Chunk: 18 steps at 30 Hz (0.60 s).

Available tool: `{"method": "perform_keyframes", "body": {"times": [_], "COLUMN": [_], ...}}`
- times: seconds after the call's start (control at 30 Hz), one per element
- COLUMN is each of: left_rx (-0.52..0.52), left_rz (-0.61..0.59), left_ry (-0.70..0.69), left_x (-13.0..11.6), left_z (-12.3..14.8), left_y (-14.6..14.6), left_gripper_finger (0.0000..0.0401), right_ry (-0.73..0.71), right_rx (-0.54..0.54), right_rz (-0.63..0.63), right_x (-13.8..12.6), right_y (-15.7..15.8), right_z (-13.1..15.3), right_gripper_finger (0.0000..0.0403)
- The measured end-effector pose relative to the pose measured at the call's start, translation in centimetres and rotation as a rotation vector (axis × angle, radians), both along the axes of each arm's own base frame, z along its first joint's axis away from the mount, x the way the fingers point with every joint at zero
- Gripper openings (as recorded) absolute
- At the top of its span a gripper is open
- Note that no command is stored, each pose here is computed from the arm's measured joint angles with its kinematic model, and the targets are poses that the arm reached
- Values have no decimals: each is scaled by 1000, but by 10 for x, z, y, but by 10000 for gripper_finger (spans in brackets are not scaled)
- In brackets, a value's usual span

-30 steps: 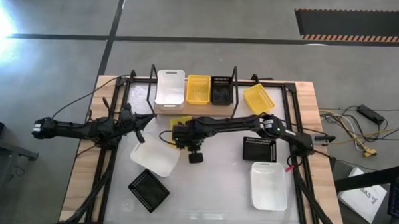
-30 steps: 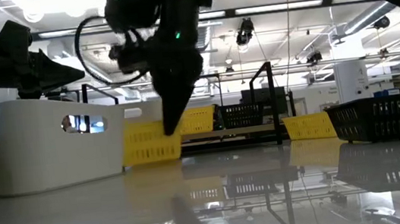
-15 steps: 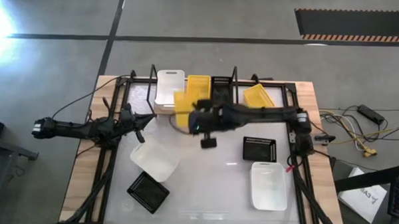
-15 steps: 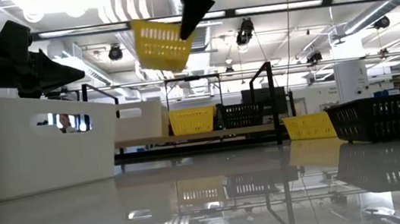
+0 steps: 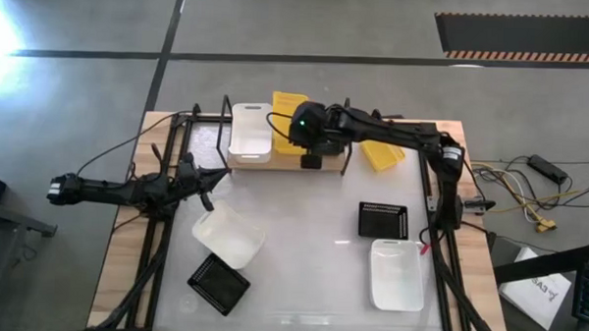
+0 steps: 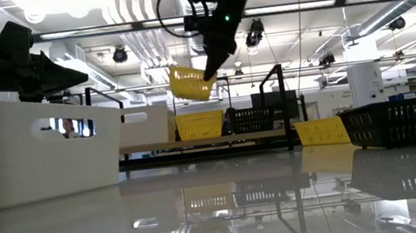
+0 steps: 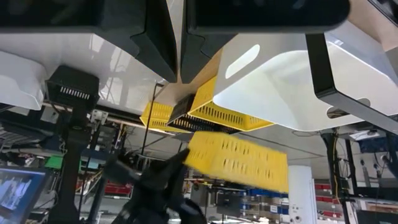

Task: Stack baskets on shelf by color
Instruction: Stack the bottom yellow bin on top of the yellow bin on the shelf

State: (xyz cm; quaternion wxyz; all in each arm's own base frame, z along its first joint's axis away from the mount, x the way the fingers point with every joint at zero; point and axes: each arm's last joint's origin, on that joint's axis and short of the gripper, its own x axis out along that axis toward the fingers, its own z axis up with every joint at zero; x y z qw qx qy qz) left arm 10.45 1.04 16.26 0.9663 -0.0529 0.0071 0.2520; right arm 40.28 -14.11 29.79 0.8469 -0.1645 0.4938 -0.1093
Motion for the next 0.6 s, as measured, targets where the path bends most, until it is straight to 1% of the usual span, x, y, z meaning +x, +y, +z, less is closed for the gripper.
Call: {"method": "perform_keyframes", "body": {"times": [0.23,0.4,0.6], "left_rx": [0,0,0], "left_rz": [0,0,0], "left_ry": [0,0,0], "left_x": [0,0,0], "left_z": [0,0,0], "left_y": [0,0,0], "left_gripper_finger": [4,4,4], "right_ry": [36,76,74], "right_rx": [4,22,28], "right_rz": [17,2,-5], "right_x": [2,-2,-2], "right_y": [-1,-2,-1], "right_z": [-16,-30,-31], "right_gripper_finger": [9,9,9]}}
